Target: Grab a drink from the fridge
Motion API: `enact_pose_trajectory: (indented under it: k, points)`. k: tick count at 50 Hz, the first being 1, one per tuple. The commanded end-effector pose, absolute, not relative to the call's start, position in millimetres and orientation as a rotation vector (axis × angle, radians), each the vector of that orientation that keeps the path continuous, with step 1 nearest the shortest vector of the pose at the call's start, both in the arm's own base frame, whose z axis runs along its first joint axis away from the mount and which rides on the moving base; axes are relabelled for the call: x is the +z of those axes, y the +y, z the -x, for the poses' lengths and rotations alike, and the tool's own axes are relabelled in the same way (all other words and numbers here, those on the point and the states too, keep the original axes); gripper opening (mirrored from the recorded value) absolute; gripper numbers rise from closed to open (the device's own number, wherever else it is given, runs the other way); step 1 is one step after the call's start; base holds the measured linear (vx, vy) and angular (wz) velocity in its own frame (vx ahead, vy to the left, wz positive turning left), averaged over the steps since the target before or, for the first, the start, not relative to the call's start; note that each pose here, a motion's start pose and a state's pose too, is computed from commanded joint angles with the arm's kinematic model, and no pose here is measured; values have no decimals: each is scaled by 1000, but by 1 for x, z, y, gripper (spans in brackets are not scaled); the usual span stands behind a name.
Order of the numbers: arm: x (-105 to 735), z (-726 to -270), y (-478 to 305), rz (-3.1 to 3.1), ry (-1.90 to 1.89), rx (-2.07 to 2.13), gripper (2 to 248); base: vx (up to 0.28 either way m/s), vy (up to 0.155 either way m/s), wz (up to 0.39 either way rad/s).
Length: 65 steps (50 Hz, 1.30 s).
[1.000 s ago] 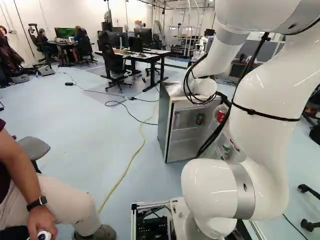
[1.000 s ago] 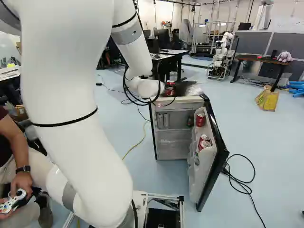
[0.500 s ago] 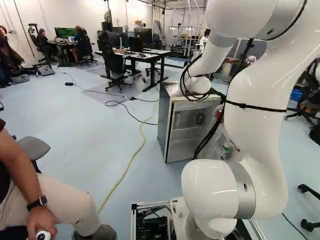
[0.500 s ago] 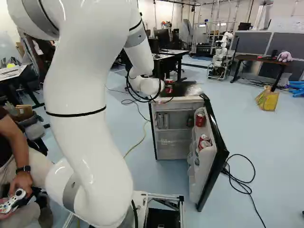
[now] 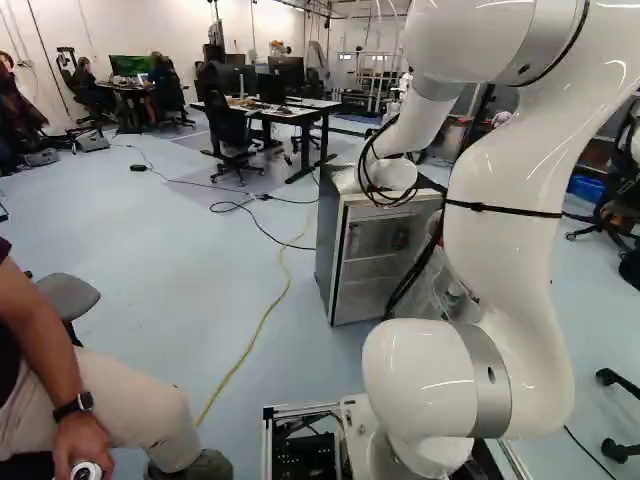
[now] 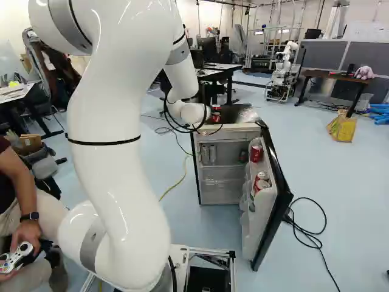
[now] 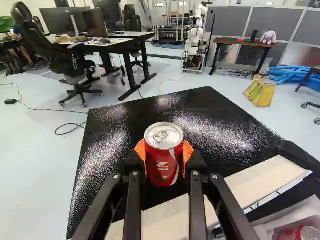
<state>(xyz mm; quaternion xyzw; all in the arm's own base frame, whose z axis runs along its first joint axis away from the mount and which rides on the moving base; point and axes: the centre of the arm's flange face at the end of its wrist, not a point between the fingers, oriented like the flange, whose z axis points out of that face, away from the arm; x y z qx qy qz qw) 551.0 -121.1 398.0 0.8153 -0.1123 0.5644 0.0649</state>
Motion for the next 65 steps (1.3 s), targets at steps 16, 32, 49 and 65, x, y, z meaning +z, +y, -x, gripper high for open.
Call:
enact_pose_trajectory:
  k: [16,32,49,65]
  points:
    - [397,-551,-121,-2461,-339,1702,133,0,0,0]
    - [398,-548,-121,-2462,-340,1700,239,0,0,0]
    - [400,-518,-118,-2471,-348,1681,247,0,0,0]
    - [403,-486,-115,-2478,-358,1663,247,0,0,0]
